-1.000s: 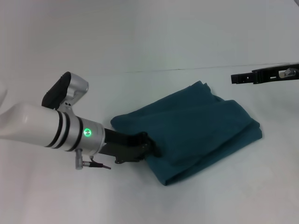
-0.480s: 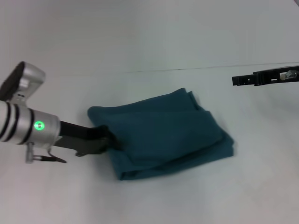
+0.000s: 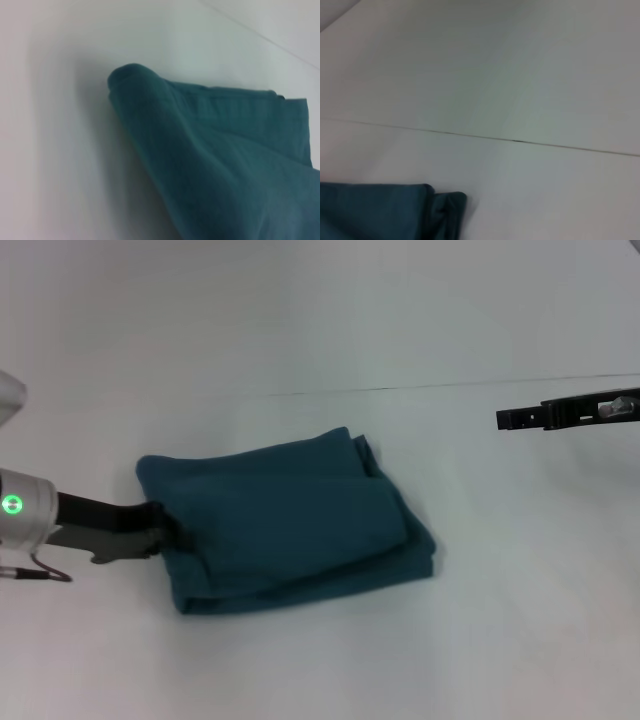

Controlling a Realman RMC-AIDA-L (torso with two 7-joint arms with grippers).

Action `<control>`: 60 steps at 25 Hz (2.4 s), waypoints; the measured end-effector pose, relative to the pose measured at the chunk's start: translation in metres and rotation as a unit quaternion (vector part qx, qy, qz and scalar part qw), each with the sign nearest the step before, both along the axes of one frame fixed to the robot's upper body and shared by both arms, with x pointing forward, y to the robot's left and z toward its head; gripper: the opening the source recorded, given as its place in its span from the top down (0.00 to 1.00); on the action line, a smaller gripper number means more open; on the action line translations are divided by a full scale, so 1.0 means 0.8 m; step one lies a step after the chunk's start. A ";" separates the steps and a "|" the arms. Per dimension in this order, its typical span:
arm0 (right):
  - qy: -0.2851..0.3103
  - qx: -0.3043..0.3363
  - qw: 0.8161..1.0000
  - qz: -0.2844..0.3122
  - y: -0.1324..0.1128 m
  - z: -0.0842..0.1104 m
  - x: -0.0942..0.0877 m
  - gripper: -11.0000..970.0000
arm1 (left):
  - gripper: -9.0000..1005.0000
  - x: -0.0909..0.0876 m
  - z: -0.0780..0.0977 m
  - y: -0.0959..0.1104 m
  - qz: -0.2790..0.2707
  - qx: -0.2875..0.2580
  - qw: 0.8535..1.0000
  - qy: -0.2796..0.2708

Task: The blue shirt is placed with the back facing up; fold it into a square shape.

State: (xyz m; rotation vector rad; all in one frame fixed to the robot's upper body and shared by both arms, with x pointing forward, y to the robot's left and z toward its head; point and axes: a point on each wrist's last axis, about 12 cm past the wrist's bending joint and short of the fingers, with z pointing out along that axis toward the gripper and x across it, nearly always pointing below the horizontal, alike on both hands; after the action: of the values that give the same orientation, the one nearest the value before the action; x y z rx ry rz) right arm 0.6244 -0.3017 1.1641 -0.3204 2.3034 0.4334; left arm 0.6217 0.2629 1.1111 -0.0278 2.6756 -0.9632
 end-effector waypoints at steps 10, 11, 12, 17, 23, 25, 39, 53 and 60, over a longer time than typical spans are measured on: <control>0.002 -0.003 1.000 0.003 0.000 -0.007 0.000 0.20 | 0.86 0.015 0.011 0.016 -0.007 0.064 0.997 -0.037; 0.003 -0.003 1.000 0.004 0.000 -0.007 0.000 0.20 | 0.86 0.015 0.011 0.016 -0.007 0.064 0.997 -0.037; 0.004 -0.003 1.000 0.003 0.000 -0.008 -0.001 0.20 | 0.86 0.016 0.012 0.018 -0.007 0.072 0.997 -0.038; 0.005 -0.003 1.000 0.003 -0.001 -0.010 -0.002 0.19 | 0.86 0.014 0.016 0.027 -0.006 0.081 0.996 -0.039; 0.005 -0.007 1.000 0.005 -0.004 -0.013 -0.004 0.20 | 0.80 0.003 0.022 0.047 -0.008 0.080 0.995 -0.054; 0.004 -0.009 1.000 0.007 -0.004 -0.013 -0.004 0.20 | 0.77 -0.004 0.024 0.056 -0.005 0.072 0.995 -0.062; -0.036 -0.007 0.980 0.196 0.009 -0.007 -0.046 0.20 | 0.28 -0.116 0.043 0.109 -0.157 -0.073 0.958 -0.230; -0.021 0.050 0.925 0.377 0.026 -0.011 -0.104 0.15 | 0.06 -0.217 -0.004 0.141 -0.137 -0.097 0.936 -0.309; -0.007 0.060 0.915 0.398 0.030 -0.019 -0.115 0.05 | 0.06 -0.226 -0.012 0.138 -0.136 -0.104 0.938 -0.302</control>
State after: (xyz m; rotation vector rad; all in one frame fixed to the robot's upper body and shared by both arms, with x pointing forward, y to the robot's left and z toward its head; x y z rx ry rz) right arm 0.5324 -0.2781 1.1488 -1.2040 2.0300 0.9572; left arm 0.4409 0.3730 1.1017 0.5197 2.0340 -1.1115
